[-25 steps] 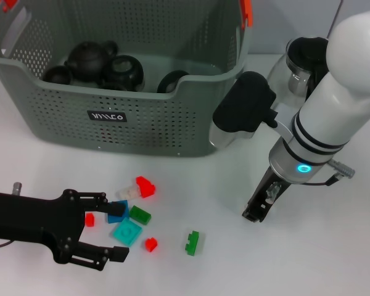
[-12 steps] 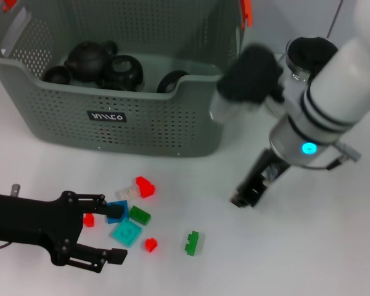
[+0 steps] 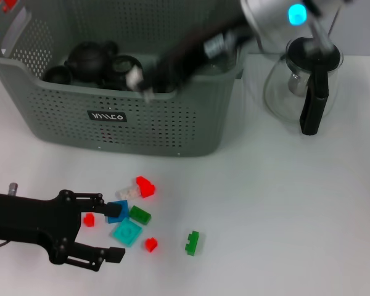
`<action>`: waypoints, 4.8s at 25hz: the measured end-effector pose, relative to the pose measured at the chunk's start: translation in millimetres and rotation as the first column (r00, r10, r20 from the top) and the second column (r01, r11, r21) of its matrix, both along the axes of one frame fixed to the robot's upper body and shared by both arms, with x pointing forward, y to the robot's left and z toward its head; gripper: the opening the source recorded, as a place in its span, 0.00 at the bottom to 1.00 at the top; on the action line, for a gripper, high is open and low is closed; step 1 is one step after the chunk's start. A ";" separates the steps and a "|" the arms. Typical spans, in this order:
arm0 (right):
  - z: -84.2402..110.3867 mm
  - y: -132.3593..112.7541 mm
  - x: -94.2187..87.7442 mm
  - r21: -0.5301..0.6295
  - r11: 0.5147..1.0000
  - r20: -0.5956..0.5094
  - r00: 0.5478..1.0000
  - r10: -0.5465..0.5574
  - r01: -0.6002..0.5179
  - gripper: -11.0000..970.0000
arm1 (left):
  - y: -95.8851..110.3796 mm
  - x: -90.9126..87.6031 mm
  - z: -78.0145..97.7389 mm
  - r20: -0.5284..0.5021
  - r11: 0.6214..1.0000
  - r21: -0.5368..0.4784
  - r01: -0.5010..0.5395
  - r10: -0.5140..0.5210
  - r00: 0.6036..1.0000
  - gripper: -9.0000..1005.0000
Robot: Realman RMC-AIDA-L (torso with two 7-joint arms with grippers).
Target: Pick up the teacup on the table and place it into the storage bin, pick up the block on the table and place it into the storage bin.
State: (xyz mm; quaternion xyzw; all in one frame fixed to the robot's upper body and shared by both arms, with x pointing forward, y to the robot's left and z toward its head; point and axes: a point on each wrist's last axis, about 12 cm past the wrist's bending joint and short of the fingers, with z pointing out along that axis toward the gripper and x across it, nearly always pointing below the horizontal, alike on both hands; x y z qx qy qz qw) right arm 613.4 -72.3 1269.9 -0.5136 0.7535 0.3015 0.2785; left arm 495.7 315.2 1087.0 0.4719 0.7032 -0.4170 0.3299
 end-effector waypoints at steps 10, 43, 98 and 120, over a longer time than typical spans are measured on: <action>-21.2 4.1 58.2 -0.075 0.975 0.180 0.965 -0.192 0.208 0.34 | -2.1 1.2 -0.1 0.006 1.000 0.000 0.000 0.000 1.000 0.86; -37.8 -1.7 -34.1 -0.318 0.942 -0.160 0.986 0.056 -0.105 0.96 | 19.1 -7.1 -0.9 0.000 0.998 0.022 -0.057 0.057 0.998 0.86; -162.0 38.6 -67.6 -0.529 0.831 -0.104 0.985 0.134 -0.169 0.64 | 12.0 -5.8 -9.1 0.004 0.998 0.037 -0.054 0.054 0.999 0.86; -77.1 32.3 -49.3 -0.311 0.942 -0.053 0.992 0.117 -0.127 0.45 | 15.3 -5.8 -6.7 0.002 0.998 0.035 -0.056 0.056 0.998 0.86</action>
